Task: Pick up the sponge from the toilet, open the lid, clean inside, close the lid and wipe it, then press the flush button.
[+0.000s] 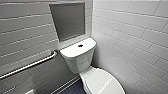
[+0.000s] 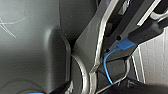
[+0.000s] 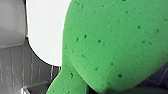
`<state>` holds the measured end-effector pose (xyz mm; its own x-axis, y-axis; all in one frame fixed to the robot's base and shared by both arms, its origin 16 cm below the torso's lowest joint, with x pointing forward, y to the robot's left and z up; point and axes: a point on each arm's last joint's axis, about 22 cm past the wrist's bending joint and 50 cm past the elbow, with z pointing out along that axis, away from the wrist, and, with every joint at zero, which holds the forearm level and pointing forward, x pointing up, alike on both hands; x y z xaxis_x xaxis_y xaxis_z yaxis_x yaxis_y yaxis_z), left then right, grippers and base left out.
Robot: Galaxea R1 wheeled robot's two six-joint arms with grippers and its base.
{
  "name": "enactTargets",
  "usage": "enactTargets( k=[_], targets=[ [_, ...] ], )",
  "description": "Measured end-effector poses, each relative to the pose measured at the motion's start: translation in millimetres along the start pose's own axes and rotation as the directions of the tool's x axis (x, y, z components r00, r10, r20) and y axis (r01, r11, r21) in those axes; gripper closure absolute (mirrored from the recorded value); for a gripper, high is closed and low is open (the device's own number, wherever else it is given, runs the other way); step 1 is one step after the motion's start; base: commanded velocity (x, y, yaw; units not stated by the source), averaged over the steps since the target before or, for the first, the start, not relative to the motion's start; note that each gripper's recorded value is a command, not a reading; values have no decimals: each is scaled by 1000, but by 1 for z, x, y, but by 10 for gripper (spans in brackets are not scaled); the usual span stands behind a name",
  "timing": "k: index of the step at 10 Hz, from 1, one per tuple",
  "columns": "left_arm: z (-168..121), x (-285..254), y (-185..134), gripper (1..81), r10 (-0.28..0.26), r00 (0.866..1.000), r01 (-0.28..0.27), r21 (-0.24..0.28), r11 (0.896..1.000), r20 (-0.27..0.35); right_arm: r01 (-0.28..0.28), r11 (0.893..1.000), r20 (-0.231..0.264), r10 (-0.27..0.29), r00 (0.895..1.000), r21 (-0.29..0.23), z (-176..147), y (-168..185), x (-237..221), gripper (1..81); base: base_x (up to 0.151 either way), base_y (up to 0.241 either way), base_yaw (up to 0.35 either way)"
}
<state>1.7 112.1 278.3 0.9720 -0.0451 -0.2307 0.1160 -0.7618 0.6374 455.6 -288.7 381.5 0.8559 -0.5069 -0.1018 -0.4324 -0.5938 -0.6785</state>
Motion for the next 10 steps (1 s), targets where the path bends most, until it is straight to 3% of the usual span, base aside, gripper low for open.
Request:
enactTargets(
  k=[2,4,6,9,10],
  targets=[
    [0,0,0,10,3,1000,-3,0,1000,0,41,999,-2,-41,999,4,-27,-8,1,811,0,0,0],
    [0,0,0,10,3,1000,-3,-1,1000,0,104,992,-9,-104,995,66,-25,-49,15,811,0,0,0],
    [0,0,1,10,4,1000,-4,-1,1000,0,196,970,-19,-195,981,147,-15,-111,40,811,0,0,0],
    [1,4,2,10,8,1000,-8,-4,1000,-5,294,923,45,-314,948,249,30,-193,38,811,0,0,0],
    [1,4,2,10,7,1000,-7,-3,1000,-5,317,915,58,-341,938,250,44,-207,44,811,0,0,0]
  ],
)
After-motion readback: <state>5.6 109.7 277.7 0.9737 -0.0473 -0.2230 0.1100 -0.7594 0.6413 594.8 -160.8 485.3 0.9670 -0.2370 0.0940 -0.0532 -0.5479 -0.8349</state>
